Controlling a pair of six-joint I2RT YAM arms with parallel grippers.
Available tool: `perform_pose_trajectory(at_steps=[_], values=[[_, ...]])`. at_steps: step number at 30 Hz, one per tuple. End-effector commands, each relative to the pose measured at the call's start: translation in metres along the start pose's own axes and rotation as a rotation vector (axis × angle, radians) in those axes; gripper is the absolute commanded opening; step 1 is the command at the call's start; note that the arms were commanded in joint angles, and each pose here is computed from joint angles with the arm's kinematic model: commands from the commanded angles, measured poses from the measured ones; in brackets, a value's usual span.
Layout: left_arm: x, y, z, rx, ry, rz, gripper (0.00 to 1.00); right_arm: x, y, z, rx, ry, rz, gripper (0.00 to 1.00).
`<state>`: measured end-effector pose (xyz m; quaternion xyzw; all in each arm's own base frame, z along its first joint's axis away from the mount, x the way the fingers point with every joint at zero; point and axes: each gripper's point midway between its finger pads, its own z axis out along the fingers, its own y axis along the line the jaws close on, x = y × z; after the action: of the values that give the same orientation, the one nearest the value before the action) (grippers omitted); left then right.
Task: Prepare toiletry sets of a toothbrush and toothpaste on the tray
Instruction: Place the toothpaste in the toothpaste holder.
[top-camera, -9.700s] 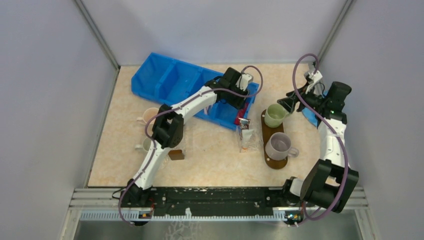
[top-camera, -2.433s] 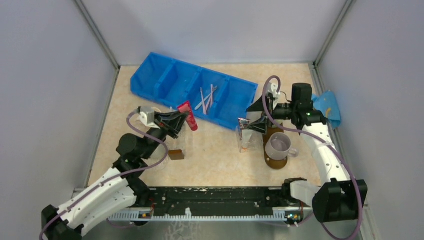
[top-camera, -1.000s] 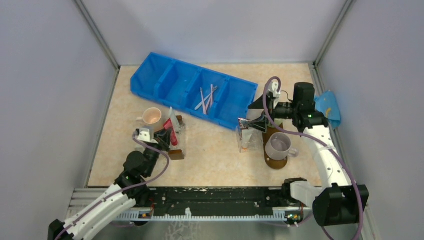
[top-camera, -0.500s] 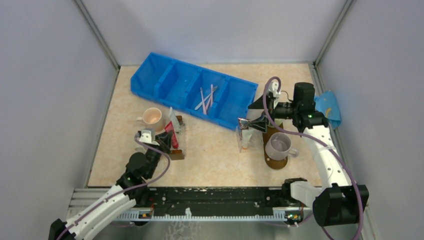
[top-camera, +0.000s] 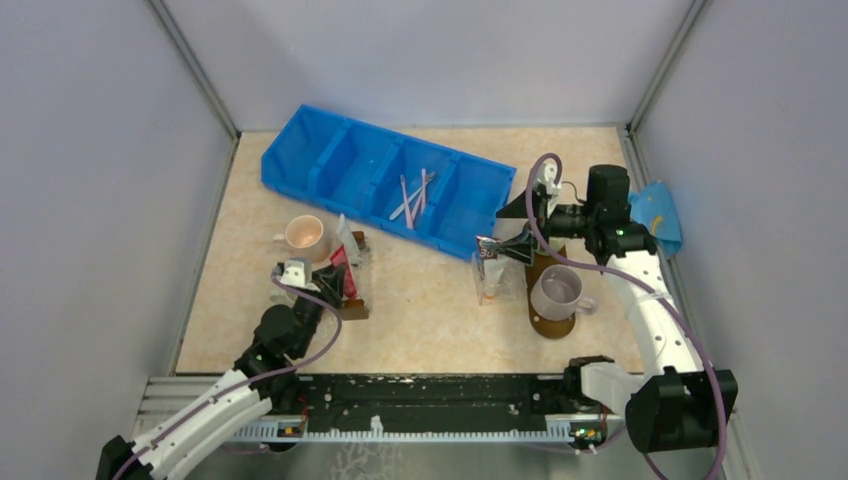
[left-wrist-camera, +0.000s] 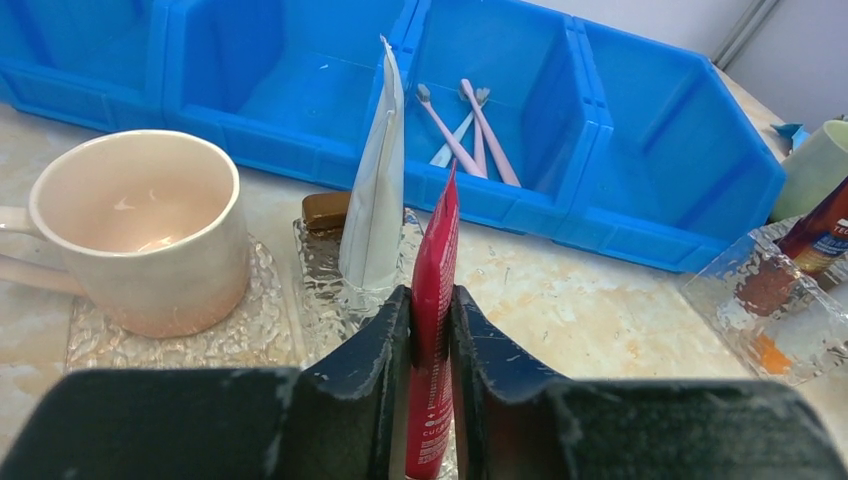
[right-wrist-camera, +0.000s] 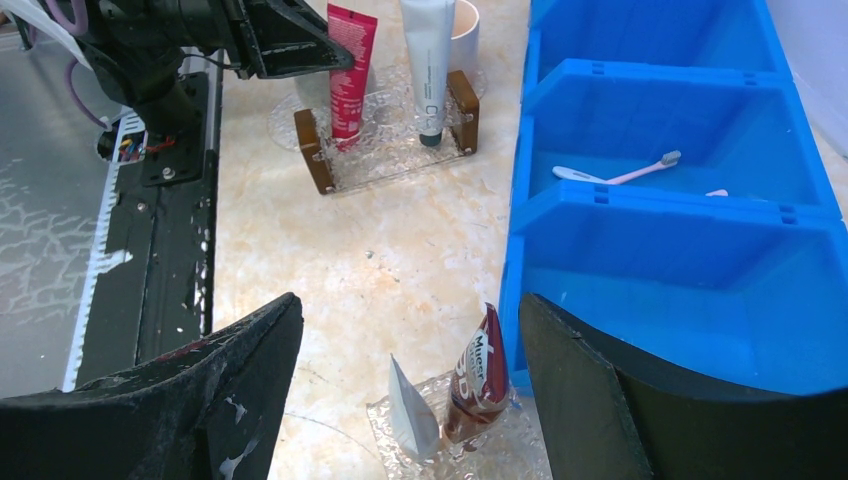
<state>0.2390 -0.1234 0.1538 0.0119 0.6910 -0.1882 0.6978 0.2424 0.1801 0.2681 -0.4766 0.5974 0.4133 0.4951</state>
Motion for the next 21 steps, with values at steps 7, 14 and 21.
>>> perform_pose_trajectory(at_steps=[7, 14, 21], values=[[-0.02, -0.006, 0.001, 0.011, -0.048, -0.046, 0.35, -0.019, -0.002, -0.003, 0.006, -0.03, -0.083, 0.79], [-0.039, -0.014, -0.002, 0.024, -0.036, -0.089, 0.58, -0.018, -0.001, -0.003, 0.004, -0.029, -0.081, 0.79], [-0.074, -0.027, -0.006, 0.079, -0.082, -0.114, 0.72, -0.019, 0.0, -0.003, 0.0, -0.031, -0.085, 0.79]])
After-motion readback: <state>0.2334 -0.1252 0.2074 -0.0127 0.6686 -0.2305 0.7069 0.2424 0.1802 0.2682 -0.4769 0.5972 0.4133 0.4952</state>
